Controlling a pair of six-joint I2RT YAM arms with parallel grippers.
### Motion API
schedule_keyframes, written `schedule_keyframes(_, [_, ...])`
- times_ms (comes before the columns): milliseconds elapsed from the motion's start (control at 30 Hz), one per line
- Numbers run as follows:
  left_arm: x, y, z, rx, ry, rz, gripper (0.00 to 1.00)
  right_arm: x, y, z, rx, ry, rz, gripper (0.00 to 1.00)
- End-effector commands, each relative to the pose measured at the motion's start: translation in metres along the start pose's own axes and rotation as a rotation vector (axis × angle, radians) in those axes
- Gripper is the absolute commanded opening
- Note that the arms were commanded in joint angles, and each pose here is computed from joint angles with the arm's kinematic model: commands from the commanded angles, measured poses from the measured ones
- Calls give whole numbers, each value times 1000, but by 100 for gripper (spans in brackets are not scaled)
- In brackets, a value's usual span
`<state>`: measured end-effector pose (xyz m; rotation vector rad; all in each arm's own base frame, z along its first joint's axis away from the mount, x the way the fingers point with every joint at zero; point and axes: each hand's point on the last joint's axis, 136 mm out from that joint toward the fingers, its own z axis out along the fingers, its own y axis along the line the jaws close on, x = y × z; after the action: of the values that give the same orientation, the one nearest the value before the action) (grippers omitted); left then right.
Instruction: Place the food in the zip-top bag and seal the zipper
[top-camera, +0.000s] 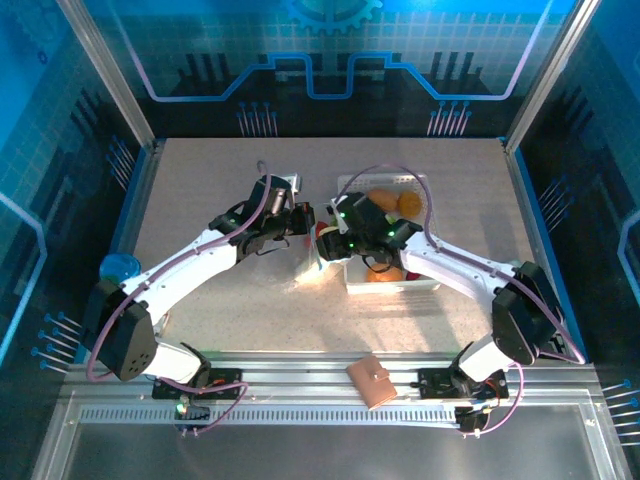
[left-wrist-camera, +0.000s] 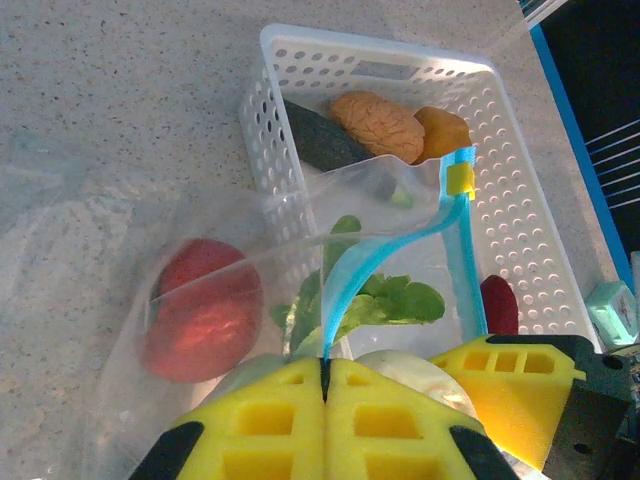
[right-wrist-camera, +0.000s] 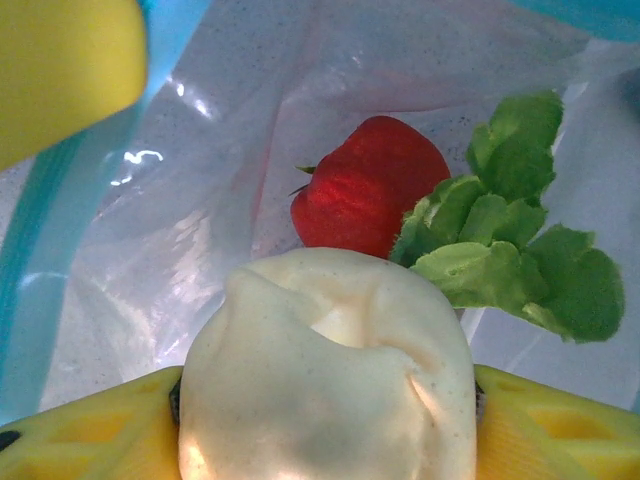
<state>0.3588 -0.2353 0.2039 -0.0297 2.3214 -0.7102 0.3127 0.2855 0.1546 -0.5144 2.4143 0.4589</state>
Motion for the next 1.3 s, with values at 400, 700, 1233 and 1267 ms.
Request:
schedule_keyframes(400, [-12,-11,-13,49,-38,-1,0,-40,-1,-47,-55,-103,4,79])
schedule_keyframes(700, [-13,-13,-15,53,-42,-1,0,-54,-72,-85,102,-169,81,81])
schedule_keyframes(1233, [-13,-11,-19,40,-43,15,0,62,-137,-56,200,269,283,80])
schedule_keyframes(1267, [-13,-11,-19,41,-42,16,0,67,-133,-53,171,290,296,80])
